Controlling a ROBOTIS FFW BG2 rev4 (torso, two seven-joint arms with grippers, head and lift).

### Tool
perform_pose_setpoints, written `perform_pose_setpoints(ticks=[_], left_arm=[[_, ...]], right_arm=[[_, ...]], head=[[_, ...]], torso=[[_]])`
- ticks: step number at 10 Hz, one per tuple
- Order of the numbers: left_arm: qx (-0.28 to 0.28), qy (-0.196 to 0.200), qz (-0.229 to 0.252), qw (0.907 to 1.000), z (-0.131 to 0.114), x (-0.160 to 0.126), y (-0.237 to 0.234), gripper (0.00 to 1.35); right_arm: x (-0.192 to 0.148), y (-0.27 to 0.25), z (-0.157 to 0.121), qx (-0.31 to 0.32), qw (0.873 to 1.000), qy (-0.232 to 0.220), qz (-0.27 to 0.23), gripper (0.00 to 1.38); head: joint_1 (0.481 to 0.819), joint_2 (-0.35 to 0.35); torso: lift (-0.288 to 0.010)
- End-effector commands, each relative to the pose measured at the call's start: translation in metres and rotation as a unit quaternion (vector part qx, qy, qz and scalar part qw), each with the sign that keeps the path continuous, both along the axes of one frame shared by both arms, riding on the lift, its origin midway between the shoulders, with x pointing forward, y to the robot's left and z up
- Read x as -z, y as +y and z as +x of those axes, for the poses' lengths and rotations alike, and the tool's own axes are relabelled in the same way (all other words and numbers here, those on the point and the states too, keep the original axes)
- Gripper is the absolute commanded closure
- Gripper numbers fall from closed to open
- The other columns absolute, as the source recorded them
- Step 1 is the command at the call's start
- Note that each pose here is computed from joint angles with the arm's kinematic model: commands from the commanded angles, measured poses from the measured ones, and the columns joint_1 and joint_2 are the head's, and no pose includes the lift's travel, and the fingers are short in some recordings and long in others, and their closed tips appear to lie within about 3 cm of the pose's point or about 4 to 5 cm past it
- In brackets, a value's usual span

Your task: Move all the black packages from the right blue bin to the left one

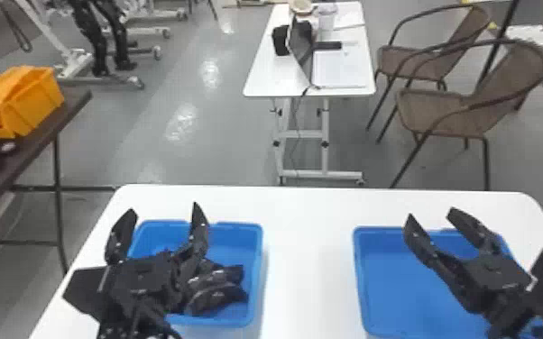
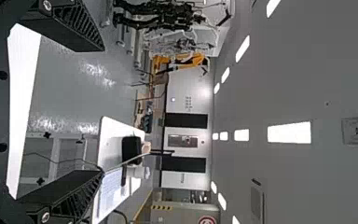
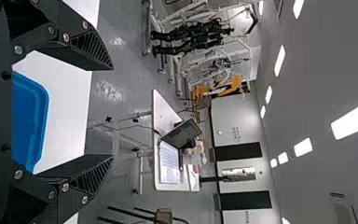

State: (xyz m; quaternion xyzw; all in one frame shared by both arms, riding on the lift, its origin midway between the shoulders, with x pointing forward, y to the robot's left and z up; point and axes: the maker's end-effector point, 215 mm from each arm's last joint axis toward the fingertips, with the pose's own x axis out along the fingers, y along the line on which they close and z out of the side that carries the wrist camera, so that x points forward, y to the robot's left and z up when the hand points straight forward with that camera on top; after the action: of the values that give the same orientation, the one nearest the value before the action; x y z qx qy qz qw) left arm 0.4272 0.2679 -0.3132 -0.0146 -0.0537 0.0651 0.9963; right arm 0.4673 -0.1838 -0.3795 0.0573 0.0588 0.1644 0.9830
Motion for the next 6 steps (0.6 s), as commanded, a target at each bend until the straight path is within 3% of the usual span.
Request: perform_pose_setpoints(ticks=[1,4,6], left_arm=[[0.012,0.019,-0.008,0.9997,-0.017,0.013,-0.004,0.08],[0.058,0.061,-0.018,0.9963,-0.035,0.044,-0.022,0.08],[0.07,0.064,-0.023,0.9953,-0.037,0.046,-0.026,0.08]], right_arm=[[0.007,-0.016,-0.023,0.02,1.0,0.005,-0.006,0.38],[0.031,-0.022,-0.058,0.025,0.999,0.037,-0.008,0.38],[0.033,-0.023,-0.066,0.025,0.999,0.038,-0.014,0.38]], head=[[0.695,0.109],[0.695,0.073],[0.695,0.055]], torso=[[-0.042],[-0.042],[-0.042]])
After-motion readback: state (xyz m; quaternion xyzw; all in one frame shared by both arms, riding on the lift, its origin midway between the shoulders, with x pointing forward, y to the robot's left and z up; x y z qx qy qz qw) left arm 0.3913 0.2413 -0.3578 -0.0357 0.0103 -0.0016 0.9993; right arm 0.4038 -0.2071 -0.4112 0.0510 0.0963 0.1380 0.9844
